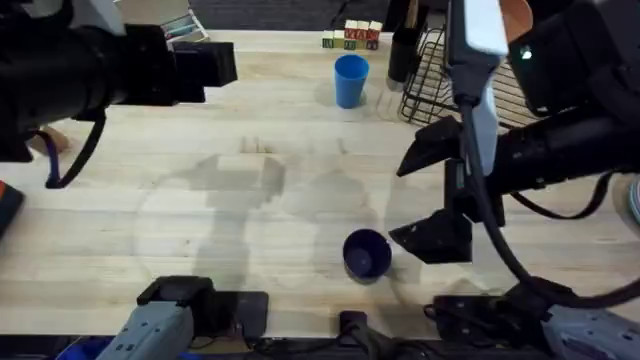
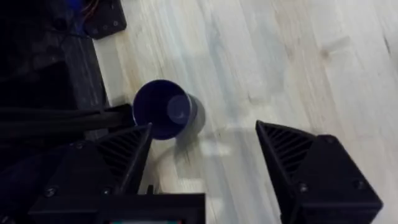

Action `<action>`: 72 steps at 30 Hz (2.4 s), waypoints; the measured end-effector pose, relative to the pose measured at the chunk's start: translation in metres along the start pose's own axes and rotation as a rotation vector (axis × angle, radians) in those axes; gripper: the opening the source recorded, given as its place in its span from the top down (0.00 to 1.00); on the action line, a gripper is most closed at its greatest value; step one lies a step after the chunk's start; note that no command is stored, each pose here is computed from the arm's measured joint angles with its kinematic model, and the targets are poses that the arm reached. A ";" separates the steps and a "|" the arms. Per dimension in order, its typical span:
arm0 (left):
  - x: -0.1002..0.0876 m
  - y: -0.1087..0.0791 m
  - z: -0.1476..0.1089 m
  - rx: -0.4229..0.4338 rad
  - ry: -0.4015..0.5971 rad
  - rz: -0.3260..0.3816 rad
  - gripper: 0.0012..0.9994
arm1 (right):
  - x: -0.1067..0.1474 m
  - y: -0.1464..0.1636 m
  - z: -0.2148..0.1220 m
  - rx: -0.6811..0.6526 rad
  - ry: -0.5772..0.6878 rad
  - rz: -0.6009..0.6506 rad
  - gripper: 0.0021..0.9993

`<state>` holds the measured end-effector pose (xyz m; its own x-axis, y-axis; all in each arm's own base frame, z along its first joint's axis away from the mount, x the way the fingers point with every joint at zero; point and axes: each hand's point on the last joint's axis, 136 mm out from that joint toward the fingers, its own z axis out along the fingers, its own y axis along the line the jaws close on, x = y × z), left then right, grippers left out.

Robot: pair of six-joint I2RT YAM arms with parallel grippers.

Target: Pick up the cup on the table and put them onto the rack.

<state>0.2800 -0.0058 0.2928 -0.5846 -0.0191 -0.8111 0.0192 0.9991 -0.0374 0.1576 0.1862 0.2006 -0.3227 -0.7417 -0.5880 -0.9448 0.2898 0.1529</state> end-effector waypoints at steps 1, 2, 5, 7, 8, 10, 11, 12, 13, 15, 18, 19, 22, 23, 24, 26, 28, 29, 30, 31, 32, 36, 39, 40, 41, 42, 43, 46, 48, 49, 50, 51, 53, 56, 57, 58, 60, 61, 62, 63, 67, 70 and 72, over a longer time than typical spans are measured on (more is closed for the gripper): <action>0.000 0.000 0.000 0.000 0.000 0.000 0.01 | 0.001 0.001 0.000 -0.004 0.005 0.004 0.00; 0.000 0.000 0.000 0.000 0.000 0.000 0.01 | 0.002 0.001 0.001 -0.007 0.009 0.007 0.00; 0.000 0.000 0.000 0.000 0.000 0.000 0.01 | 0.004 -0.002 0.008 -0.025 0.035 0.024 0.00; 0.000 0.000 0.000 0.000 0.000 0.000 0.01 | 0.007 -0.004 0.014 -0.042 0.058 0.039 0.00; 0.000 0.000 0.000 0.000 0.000 0.000 0.01 | 0.009 -0.005 0.019 -0.056 0.075 0.047 0.00; 0.000 0.000 0.000 0.000 0.000 0.000 0.01 | 0.012 -0.003 0.027 -0.086 0.111 0.059 0.00; 0.000 0.000 0.000 0.000 0.000 0.000 0.01 | 0.015 -0.002 0.032 -0.104 0.133 0.064 0.00; 0.000 0.000 0.000 0.000 0.000 0.000 0.01 | 0.016 -0.001 0.036 -0.119 0.149 0.067 0.00; 0.000 0.000 0.000 0.000 0.000 0.000 0.01 | 0.017 0.000 0.040 -0.133 0.165 0.067 0.00; 0.000 0.000 0.000 0.000 0.000 0.000 0.01 | 0.020 0.003 0.049 -0.159 0.198 0.068 0.00; 0.000 0.000 0.000 0.000 0.000 0.000 0.01 | 0.027 0.003 0.060 -0.180 0.250 0.074 0.00; 0.000 0.000 0.000 0.000 0.000 0.000 0.01 | 0.029 0.002 0.064 -0.185 0.270 0.077 0.00; 0.000 0.000 0.000 0.000 0.000 0.000 0.01 | 0.036 -0.002 0.074 -0.200 0.313 0.093 0.00; 0.000 0.000 0.000 0.000 0.000 0.000 0.01 | 0.038 -0.003 0.077 -0.207 0.327 0.098 0.00; 0.000 0.000 0.000 0.000 0.000 0.000 0.01 | 0.041 -0.004 0.080 -0.212 0.342 0.104 0.00; 0.000 0.000 0.000 0.000 0.000 0.000 0.01 | 0.045 -0.005 0.086 -0.224 0.365 0.114 0.00; 0.000 0.000 0.000 0.000 0.000 0.000 0.01 | 0.048 -0.006 0.090 -0.234 0.384 0.120 0.00; 0.000 0.000 0.000 0.000 0.000 0.000 0.01 | 0.052 -0.007 0.094 -0.243 0.402 0.121 0.02; 0.000 0.000 0.000 0.000 0.000 0.000 0.01 | 0.052 -0.007 0.094 -0.245 0.404 0.120 0.06; 0.000 0.000 0.000 0.000 0.000 0.000 0.01 | 0.053 -0.007 0.094 -0.246 0.405 0.118 0.08; 0.000 0.000 0.000 0.000 0.000 0.000 0.01 | 0.053 -0.007 0.095 -0.247 0.406 0.118 0.11; 0.000 0.000 0.000 0.000 0.000 0.000 0.01 | 0.053 -0.008 0.095 -0.248 0.404 0.111 0.52; 0.000 0.000 0.000 0.000 0.000 0.000 0.01 | 0.052 -0.006 0.095 -0.255 0.398 0.113 0.89; 0.000 0.000 0.000 0.000 0.000 0.000 0.01 | 0.051 -0.005 0.095 -0.262 0.393 0.116 0.95; 0.000 0.000 0.000 0.000 0.000 0.000 0.01 | 0.049 -0.004 0.095 -0.270 0.386 0.118 0.96; 0.000 0.000 0.000 0.000 0.000 0.000 0.01 | 0.048 -0.002 0.095 -0.278 0.380 0.121 0.97; 0.000 0.000 0.000 0.000 0.000 0.000 0.01 | 0.046 -0.001 0.095 -0.289 0.370 0.124 0.97; 0.000 0.000 0.000 0.000 0.000 0.000 0.01 | 0.044 0.007 0.090 -0.324 0.368 0.148 0.97; 0.000 0.000 0.000 0.000 0.000 0.000 0.01 | 0.038 0.004 0.083 -0.314 0.362 0.149 0.97; 0.000 0.000 0.000 0.000 0.000 0.000 0.01 | 0.033 0.001 0.078 -0.300 0.356 0.147 0.97; 0.000 0.000 0.000 0.000 0.000 0.000 0.01 | 0.027 -0.005 0.071 -0.276 0.345 0.144 0.97; 0.000 0.000 0.000 0.000 0.000 0.000 0.01 | 0.020 -0.012 0.065 -0.247 0.332 0.139 0.97; 0.000 0.000 0.000 0.000 0.000 0.000 0.01 | 0.007 -0.030 0.051 -0.172 0.307 0.124 0.97; 0.000 0.000 0.000 0.000 0.000 0.000 0.01 | -0.021 -0.086 0.014 0.075 0.252 0.087 0.97; 0.000 0.000 0.000 0.000 0.000 0.000 0.01 | -0.025 -0.098 0.007 0.127 0.244 0.082 0.97; 0.000 0.000 0.000 0.000 0.000 0.000 0.00 | -0.029 -0.113 -0.002 0.190 0.234 0.079 0.97; 0.000 0.000 0.000 0.000 0.000 0.000 0.01 | -0.034 -0.140 -0.018 0.307 0.213 0.079 0.97; 0.000 0.000 0.000 0.000 0.000 0.000 0.01 | -0.035 -0.153 -0.025 0.360 0.203 0.081 0.97; 0.000 0.000 0.000 0.000 0.000 0.000 0.01 | -0.036 -0.166 -0.032 0.407 0.193 0.086 0.97; 0.000 0.000 0.000 0.000 0.000 0.000 0.01 | -0.036 -0.176 -0.037 0.447 0.182 0.092 0.97; 0.000 0.000 0.000 0.000 0.000 0.000 0.01 | -0.036 -0.214 -0.061 0.586 0.132 0.117 0.97; 0.000 0.000 0.000 0.000 0.000 0.000 0.01 | -0.035 -0.234 -0.077 0.661 0.097 0.132 0.97; 0.000 0.000 0.000 0.000 0.000 0.000 0.01 | -0.033 -0.242 -0.084 0.690 0.084 0.143 0.97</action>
<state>0.2800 -0.0058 0.2928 -0.5846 -0.0195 -0.8111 0.0190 0.9991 -0.0377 0.3924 0.0900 0.2500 -0.4703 -0.7039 -0.5324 -0.6503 0.6842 -0.3302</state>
